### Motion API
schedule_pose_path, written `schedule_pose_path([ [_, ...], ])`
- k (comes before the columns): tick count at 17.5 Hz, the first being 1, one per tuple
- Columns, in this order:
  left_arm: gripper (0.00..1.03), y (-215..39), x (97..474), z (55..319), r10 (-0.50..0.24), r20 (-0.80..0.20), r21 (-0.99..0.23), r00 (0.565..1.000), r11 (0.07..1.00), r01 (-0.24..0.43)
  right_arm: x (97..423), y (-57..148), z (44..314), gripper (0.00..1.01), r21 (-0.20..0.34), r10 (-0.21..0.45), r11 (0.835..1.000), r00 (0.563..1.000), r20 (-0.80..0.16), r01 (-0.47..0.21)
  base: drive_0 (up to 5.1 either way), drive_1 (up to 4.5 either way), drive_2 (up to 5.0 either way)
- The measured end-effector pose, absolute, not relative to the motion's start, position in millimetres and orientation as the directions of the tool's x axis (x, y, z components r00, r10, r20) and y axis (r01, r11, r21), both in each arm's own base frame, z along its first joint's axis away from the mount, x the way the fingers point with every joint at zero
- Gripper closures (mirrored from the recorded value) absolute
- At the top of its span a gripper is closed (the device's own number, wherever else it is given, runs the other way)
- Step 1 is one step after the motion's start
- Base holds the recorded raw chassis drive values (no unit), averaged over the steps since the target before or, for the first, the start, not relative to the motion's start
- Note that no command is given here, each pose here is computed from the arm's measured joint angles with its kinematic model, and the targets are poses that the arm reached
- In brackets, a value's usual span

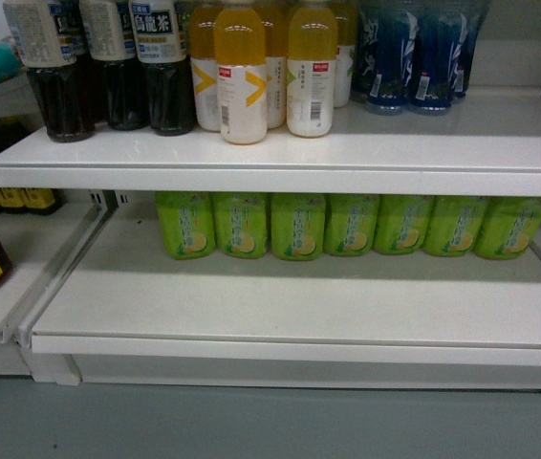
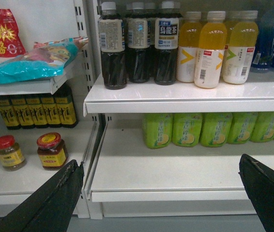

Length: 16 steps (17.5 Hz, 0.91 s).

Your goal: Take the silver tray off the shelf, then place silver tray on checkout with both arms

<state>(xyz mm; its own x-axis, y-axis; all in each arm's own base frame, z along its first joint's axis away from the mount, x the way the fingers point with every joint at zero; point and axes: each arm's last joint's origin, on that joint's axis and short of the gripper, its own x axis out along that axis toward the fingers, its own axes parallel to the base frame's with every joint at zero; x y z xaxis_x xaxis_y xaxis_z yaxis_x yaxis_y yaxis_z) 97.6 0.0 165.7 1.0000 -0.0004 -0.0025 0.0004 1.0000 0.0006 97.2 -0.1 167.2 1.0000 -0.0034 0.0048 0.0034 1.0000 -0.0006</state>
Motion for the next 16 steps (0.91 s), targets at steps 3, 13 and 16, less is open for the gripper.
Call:
schedule_pose_path([
  [3, 0.05, 0.0, 97.6, 165.7, 0.000, -0.002, 0.001, 1.000, 1.000, 0.000, 97.2, -0.1, 167.2, 0.03, -0.001, -0.003, 1.000, 1.000, 0.005, 0.003, 0.0, 0.00, 0.0],
  [13, 0.05, 0.0, 97.6, 165.7, 0.000, -0.002, 0.001, 1.000, 1.000, 0.000, 97.2, -0.1, 167.2, 0.03, -0.001, -0.003, 1.000, 1.000, 0.005, 0.003, 0.0, 0.00, 0.0],
  [16, 0.05, 0.0, 97.6, 165.7, 0.000, -0.002, 0.001, 1.000, 1.000, 0.000, 97.2, -0.1, 167.2, 0.03, -0.001, -0.003, 1.000, 1.000, 0.005, 0.003, 0.0, 0.00, 0.0],
])
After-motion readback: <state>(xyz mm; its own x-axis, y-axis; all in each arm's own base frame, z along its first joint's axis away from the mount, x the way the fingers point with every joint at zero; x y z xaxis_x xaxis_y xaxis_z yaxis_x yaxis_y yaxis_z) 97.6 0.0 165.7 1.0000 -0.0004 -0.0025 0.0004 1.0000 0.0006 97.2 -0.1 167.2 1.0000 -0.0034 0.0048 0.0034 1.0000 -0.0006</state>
